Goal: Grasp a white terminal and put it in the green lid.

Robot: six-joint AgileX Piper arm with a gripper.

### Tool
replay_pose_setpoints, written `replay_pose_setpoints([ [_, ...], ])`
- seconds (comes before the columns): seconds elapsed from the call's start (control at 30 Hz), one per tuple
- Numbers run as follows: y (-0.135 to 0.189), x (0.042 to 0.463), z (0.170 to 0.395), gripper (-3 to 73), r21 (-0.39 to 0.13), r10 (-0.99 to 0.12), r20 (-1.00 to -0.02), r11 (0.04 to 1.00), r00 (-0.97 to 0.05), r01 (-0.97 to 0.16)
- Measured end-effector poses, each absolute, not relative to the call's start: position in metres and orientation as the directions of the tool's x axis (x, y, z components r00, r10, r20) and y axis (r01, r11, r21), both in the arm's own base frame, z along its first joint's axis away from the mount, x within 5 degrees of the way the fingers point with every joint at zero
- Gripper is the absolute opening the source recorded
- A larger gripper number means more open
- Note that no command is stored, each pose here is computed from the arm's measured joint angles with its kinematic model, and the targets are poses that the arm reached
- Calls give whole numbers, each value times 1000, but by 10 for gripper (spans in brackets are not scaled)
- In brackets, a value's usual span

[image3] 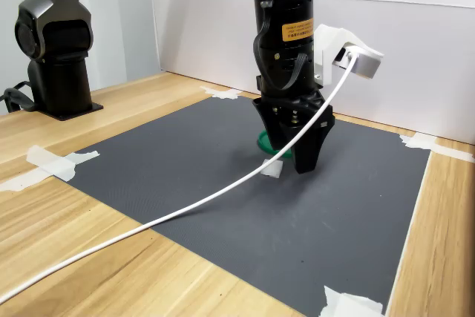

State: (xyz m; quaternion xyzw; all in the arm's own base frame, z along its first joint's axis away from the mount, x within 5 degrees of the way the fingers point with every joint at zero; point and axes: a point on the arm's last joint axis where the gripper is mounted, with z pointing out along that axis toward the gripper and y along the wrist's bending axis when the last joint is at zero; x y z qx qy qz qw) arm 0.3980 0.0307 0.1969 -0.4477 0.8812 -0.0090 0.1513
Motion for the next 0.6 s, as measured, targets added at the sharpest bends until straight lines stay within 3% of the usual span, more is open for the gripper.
replay_pose_setpoints([
  [0.6, 31, 398, 186, 671, -113, -778, -239, 616, -581, -779],
])
